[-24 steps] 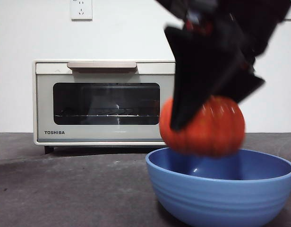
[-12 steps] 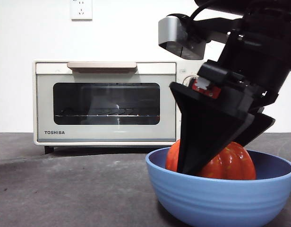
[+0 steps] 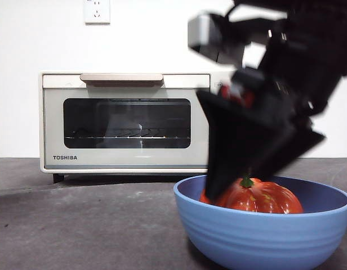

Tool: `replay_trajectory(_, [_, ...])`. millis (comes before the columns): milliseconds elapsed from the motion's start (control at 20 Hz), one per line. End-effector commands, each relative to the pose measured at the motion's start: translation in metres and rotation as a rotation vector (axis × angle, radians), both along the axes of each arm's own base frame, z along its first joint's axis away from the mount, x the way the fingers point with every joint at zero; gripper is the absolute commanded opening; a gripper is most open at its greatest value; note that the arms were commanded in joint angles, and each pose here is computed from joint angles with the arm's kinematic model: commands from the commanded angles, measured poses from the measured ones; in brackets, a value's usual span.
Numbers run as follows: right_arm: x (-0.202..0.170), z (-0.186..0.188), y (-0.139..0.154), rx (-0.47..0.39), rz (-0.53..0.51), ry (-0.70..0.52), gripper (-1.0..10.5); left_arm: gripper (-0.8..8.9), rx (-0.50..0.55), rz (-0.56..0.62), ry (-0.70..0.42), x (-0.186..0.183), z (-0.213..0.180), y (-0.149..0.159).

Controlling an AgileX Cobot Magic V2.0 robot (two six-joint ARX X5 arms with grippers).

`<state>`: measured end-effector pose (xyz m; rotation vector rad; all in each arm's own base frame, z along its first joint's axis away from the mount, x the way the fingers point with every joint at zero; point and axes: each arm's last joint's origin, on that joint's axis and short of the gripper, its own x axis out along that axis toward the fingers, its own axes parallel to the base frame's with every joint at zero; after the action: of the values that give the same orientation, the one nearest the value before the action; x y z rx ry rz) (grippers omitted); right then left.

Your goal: Place pumpkin in the steamer

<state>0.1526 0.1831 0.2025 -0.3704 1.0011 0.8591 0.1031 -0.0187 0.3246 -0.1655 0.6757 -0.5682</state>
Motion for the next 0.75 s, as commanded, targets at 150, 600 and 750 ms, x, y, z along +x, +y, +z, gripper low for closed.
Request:
replay_trajectory(150, [0.002, 0.058, 0.003, 0.107, -0.029, -0.147, 5.0, 0.15, -0.025, 0.009, -0.064, 0.004, 0.010, -0.001])
replay_trajectory(600, [-0.007, 0.102, -0.046, 0.119, -0.179, -0.211, 5.0, 0.15, -0.127, -0.041, -0.153, 0.067, 0.020, -0.022])
replay_trajectory(750, [-0.010, 0.103, -0.056, 0.097, -0.205, -0.191, 5.0, 0.15, -0.146, -0.059, -0.168, 0.092, 0.020, -0.032])
